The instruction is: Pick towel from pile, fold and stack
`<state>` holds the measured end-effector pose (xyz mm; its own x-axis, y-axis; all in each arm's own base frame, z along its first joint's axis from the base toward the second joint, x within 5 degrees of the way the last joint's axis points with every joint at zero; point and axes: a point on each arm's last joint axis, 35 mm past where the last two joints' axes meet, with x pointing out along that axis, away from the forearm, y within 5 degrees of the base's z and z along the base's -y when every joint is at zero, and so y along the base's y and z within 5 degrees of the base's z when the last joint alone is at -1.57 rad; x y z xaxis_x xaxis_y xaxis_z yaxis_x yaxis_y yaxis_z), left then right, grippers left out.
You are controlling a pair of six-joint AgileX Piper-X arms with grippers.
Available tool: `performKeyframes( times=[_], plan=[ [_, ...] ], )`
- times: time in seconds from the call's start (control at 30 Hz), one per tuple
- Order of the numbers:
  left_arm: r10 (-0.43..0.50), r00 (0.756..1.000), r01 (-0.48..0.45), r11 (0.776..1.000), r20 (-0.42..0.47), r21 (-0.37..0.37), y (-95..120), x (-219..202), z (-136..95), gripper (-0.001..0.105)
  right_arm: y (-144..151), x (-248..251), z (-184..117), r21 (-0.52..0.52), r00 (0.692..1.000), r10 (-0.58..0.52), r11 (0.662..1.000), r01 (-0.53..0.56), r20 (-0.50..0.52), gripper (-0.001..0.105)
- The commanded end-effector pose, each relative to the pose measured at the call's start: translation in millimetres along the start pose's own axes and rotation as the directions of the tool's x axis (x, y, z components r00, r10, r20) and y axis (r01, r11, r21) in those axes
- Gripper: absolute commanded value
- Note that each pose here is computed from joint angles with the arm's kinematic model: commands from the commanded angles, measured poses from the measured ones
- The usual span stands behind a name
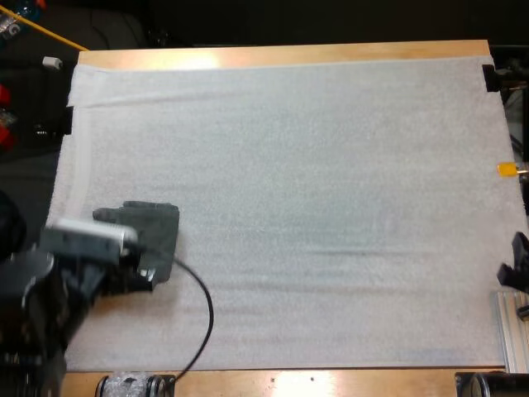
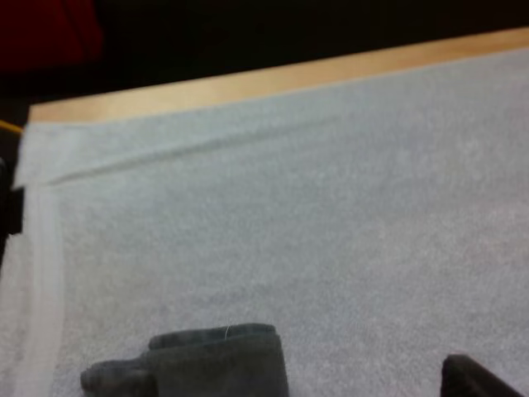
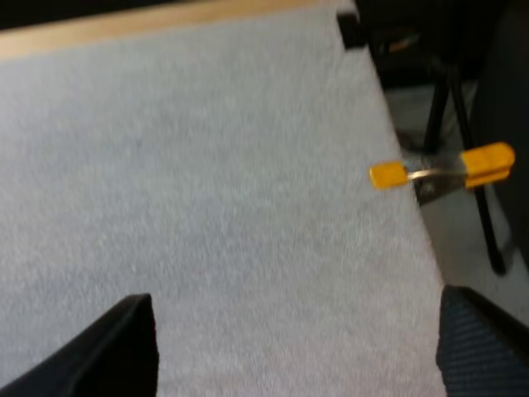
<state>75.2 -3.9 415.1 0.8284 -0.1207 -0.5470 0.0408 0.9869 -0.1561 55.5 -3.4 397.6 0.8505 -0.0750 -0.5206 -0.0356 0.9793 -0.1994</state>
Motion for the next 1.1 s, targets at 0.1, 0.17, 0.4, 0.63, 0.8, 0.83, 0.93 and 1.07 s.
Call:
performKeyframes(
  times=[0.1, 0.17, 0.4, 0.63, 0.8, 0.83, 0.93, 1.07],
  plan=[
    [0.035, 0.998, -0.035, 0.999, 0.057, 0.003, 3, -15, -31, 0.064, 1, -32, -15, -0.01, 0.995, -0.019, 1.0, 0.02, 0.095, 0.067],
    [0.034, 0.996, -0.034, 0.999, 0.084, 0.005, 4, -20, -47, 0.064, 2, -44, -23, -0.007, 0.991, -0.026, 1.0, 0.028, 0.13, 0.067],
    [0.015, 0.98, -0.019, 1.0, 0.199, 0.017, 5, -49, -91, 0.064, 8, -76, -58, 0.022, 0.985, -0.034, 0.999, 0.031, 0.167, 0.067],
    [0.021, 0.987, -0.026, 0.999, 0.157, 0.028, 6, -62, -118, 0.064, 12, -94, -81, 0.04, 0.975, -0.046, 0.998, 0.038, 0.219, 0.067],
    [0.035, 0.998, -0.036, 0.999, 0.057, 0.03, 7, -61, -129, 0.064, 13, -96, -85, 0.064, 0.981, -0.04, 0.998, 0.028, 0.189, 0.067],
    [0.037, 0.999, -0.038, 0.999, 0.039, 0.028, 8, -61, -131, 0.064, 13, -95, -85, 0.063, 0.982, -0.038, 0.998, 0.027, 0.186, 0.067],
    [0.045, 0.999, -0.045, 0.999, -0.016, 0.018, 7, -65, -138, 0.064, 13, -93, -85, 0.063, 0.983, -0.036, 0.998, 0.025, 0.179, 0.067],
    [0.026, 1.0, -0.026, 0.999, -0.001, 0.018, 6, -65, -136, 0.064, 13, -93, -85, 0.063, 0.983, -0.037, 0.998, 0.026, 0.182, 0.067]
  ],
)
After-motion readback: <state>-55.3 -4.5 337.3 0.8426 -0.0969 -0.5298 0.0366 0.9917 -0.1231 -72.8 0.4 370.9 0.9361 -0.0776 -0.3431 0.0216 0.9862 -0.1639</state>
